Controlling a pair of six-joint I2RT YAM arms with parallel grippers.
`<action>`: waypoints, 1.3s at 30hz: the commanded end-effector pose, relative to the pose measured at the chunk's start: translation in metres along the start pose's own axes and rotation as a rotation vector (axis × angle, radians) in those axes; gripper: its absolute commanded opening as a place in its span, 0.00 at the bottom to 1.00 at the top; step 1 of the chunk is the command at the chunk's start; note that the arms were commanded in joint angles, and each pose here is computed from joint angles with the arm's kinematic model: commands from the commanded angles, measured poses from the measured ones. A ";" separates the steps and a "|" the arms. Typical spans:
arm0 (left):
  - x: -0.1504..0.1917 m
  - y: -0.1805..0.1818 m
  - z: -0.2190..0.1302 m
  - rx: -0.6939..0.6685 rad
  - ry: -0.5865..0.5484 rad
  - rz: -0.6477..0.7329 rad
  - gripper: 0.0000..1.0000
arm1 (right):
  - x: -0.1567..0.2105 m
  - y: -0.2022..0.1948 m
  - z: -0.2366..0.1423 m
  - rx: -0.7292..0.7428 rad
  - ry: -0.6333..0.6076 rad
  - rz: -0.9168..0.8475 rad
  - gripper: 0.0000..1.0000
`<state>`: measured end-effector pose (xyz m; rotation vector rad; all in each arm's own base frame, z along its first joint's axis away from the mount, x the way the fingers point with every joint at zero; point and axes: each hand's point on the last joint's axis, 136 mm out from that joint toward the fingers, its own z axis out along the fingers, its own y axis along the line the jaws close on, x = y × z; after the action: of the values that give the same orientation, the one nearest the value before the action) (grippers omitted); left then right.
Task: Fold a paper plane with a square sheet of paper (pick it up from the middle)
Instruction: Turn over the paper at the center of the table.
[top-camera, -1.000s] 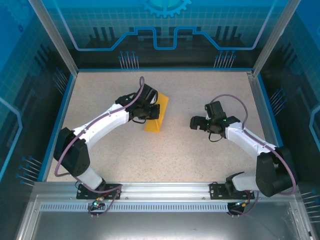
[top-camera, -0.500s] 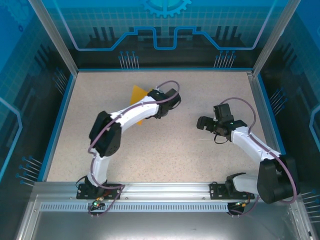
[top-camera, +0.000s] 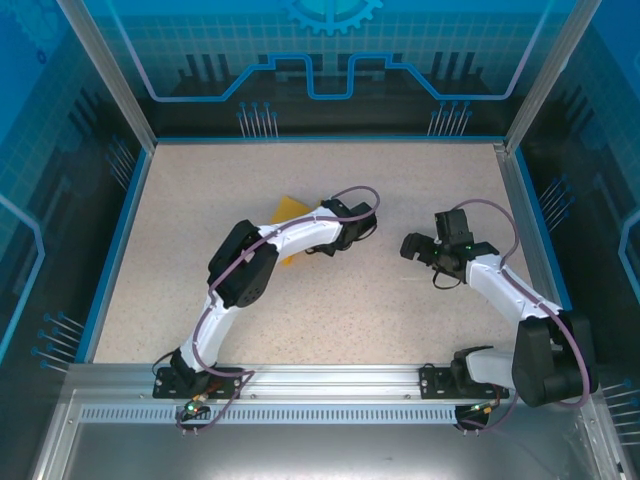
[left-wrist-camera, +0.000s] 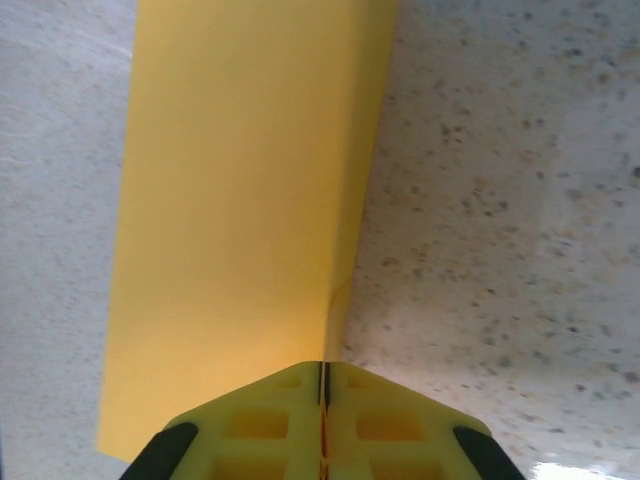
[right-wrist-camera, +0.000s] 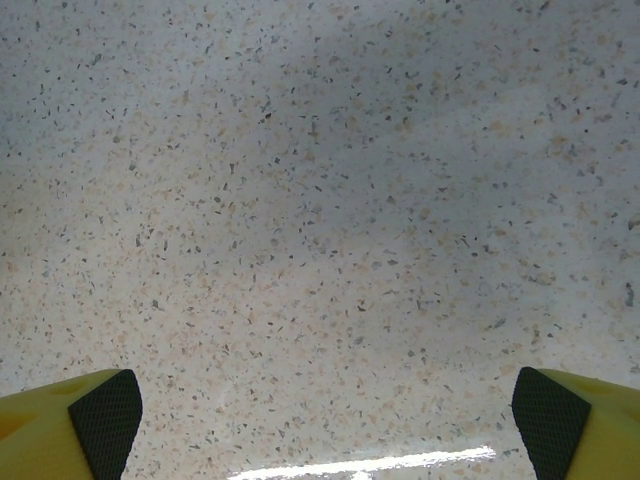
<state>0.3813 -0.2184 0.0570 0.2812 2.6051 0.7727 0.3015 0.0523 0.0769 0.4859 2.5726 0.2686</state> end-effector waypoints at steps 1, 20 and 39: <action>0.009 -0.024 0.005 0.081 0.051 -0.052 0.09 | -0.001 -0.005 -0.003 -0.002 -0.001 0.040 0.99; -0.011 -0.057 -0.080 0.614 0.028 -0.155 0.50 | -0.015 0.010 -0.006 -0.040 0.018 0.040 0.99; 0.041 0.091 -0.017 0.854 0.080 -0.794 0.89 | 0.029 0.248 0.015 -0.303 0.197 -0.311 0.99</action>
<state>0.3506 -0.1517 0.1063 -0.4249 2.6652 -0.5360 0.3645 0.2588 0.1320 -0.0111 2.6188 0.5766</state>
